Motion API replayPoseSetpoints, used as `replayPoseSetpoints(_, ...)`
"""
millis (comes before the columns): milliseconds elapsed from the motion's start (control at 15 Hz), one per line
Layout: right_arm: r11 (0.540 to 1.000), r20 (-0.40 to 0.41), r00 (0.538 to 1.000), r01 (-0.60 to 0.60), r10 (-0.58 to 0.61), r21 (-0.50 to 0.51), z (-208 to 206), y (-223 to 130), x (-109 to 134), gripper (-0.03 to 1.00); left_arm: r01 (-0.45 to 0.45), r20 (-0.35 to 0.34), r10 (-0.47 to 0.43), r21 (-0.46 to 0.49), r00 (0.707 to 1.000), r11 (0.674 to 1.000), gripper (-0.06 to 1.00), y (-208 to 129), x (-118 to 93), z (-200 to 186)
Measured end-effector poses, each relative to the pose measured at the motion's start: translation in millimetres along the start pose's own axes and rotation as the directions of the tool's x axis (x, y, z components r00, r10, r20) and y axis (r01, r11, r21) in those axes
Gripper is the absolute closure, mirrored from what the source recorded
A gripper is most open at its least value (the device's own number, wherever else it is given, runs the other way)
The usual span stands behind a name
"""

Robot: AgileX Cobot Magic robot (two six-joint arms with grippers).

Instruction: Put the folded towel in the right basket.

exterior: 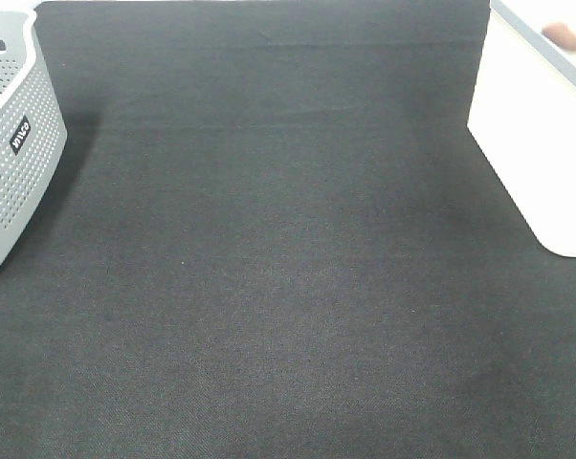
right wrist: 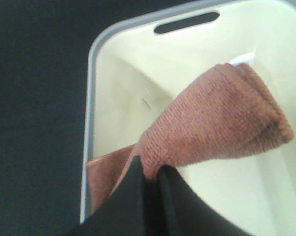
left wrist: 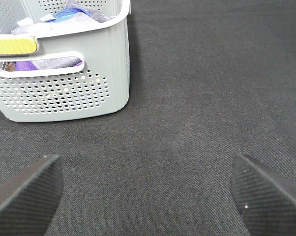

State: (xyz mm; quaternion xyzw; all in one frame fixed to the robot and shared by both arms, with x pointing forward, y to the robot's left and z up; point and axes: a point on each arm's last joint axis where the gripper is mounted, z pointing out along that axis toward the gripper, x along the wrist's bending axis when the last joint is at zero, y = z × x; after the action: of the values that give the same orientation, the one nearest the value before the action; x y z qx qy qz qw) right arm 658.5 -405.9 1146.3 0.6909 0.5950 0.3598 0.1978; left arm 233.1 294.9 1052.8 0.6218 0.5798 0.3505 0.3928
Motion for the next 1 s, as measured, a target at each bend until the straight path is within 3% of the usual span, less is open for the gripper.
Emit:
replayPoseSetpoints(267,0.994,0.003,0.998,-0.062,0.062,0.085,39.6,-13.5,-16.3,0.91,0.000,0.000,0.000,0.000,1.000,1.000,0.07,0.0,0.0,0.0)
replayPoseSetpoints(400,0.986,0.024,0.995,-0.101,0.099,0.130,58.4,-21.9,-25.4,0.76,0.000,0.000,0.000,0.000,1.000,1.000,0.07,0.0,0.0,0.0)
replayPoseSetpoints(467,0.983,0.036,0.993,-0.120,0.116,0.140,62.6,-24.1,-28.0,0.58,0.000,0.000,0.000,0.000,1.000,1.000,0.07,0.0,0.0,0.0)
replayPoseSetpoints(533,0.983,0.037,0.993,-0.120,0.116,0.137,61.8,-23.5,-27.7,0.47,0.000,0.000,0.000,0.000,1.000,1.000,0.07,0.0,0.0,0.0)
replayPoseSetpoints(667,0.986,0.038,0.993,-0.114,0.110,0.119,55.0,-20.2,-25.2,0.33,0.000,0.000,0.000,0.000,1.000,1.000,0.07,0.0,0.0,0.0)
replayPoseSetpoints(867,0.993,0.023,0.995,-0.099,0.097,0.068,32.6,-10.6,-12.5,0.29,0.000,0.000,0.000,0.000,1.000,1.000,0.07,0.0,0.0,0.0)
replayPoseSetpoints(1000,0.997,-0.001,0.998,-0.059,0.059,0.045,19.5,-5.6,9.2,0.28,0.000,0.000,0.000,0.000,1.000,1.000,0.07,0.0,0.0,0.0)
